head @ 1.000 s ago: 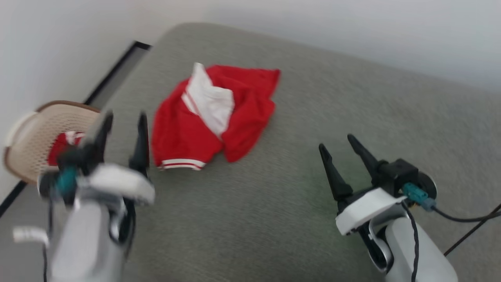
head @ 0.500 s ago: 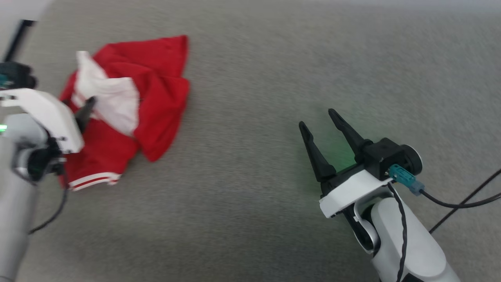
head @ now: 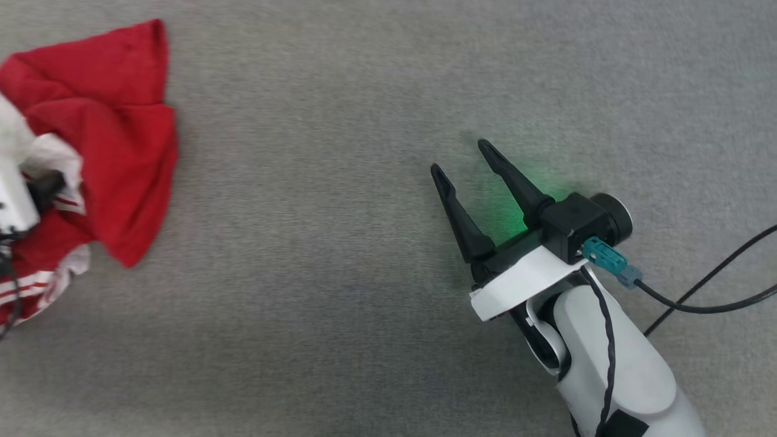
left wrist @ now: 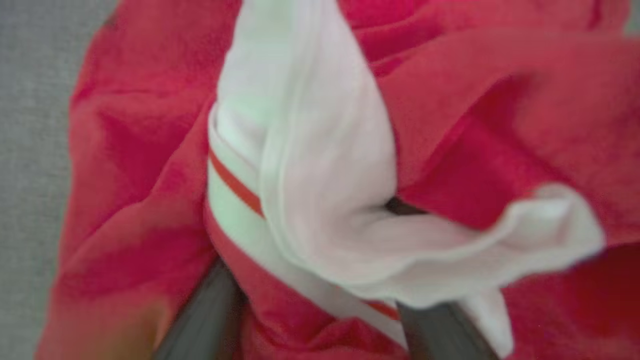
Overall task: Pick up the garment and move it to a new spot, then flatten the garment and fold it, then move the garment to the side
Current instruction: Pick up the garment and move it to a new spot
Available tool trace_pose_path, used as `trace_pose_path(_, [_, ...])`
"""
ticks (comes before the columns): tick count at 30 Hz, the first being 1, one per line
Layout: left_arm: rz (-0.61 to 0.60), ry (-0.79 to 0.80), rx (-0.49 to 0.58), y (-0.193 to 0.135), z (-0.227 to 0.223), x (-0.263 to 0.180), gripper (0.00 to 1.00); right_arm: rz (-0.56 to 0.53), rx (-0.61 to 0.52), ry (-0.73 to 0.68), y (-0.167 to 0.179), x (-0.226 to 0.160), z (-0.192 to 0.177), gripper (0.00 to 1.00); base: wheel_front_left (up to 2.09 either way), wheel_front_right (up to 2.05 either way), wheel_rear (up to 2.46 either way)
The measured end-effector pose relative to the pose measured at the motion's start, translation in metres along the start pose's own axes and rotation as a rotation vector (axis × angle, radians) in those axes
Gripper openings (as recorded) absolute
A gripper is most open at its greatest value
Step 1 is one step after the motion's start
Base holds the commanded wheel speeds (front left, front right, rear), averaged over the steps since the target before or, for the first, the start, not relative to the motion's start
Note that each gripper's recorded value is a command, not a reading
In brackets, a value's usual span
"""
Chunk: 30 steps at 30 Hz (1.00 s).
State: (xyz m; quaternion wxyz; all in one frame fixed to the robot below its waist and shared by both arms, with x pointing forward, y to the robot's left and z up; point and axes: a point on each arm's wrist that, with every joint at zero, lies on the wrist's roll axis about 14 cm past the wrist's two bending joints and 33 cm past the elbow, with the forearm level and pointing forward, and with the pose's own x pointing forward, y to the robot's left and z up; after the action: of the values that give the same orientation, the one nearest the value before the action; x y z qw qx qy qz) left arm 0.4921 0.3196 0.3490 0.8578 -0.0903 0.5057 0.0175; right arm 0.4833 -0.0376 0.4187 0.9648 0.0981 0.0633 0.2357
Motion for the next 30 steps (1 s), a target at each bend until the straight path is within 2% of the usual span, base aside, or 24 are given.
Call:
trace_pose_path(5, [-0.016,0.061,-0.039,-0.001,-0.001,0.017,1.0,-0.018,0.003,0.005,-0.009,-0.001,-0.004,1.0,0.0,0.0,0.0])
trace_pose_path(6, [-0.019,0.068,-0.037,-0.002,-0.001,0.018,0.93,-0.018,0.003,0.006,-0.009,-0.001,-0.004,1.0,0.0,0.0,0.0])
trace_pose_path(7, [-0.023,0.07,-0.027,-0.004,-0.001,0.019,0.58,-0.017,0.004,0.005,-0.009,-0.002,-0.004,1.0,0.0,0.0,0.0])
trace_pose_path(9, [-0.034,0.062,-0.024,-0.007,0.001,0.018,0.0,-0.011,0.003,0.0,-0.007,-0.001,-0.002,1.0,0.0,0.0,0.0])
trace_pose_path(15, [-0.066,-0.044,-0.027,-0.018,0.011,0.009,0.0,0.0,0.002,-0.028,0.0,-0.002,0.011,1.0,0.0,0.0,0.0])
trace_pose_path(20, [-0.058,-0.159,0.01,-0.019,0.026,-0.01,0.0,0.01,0.004,-0.058,0.008,-0.006,0.026,1.0,0.0,0.0,0.0])
trace_pose_path(26, [-0.118,-0.335,0.075,-0.038,0.063,-0.055,0.0,0.008,0.021,-0.097,0.018,-0.02,0.046,1.0,0.0,0.0,0.0])
trace_pose_path(30, [-0.196,-0.4,0.167,-0.069,0.077,-0.083,0.0,-0.008,0.028,-0.127,0.019,-0.031,0.058,1.0,0.0,0.0,0.0])
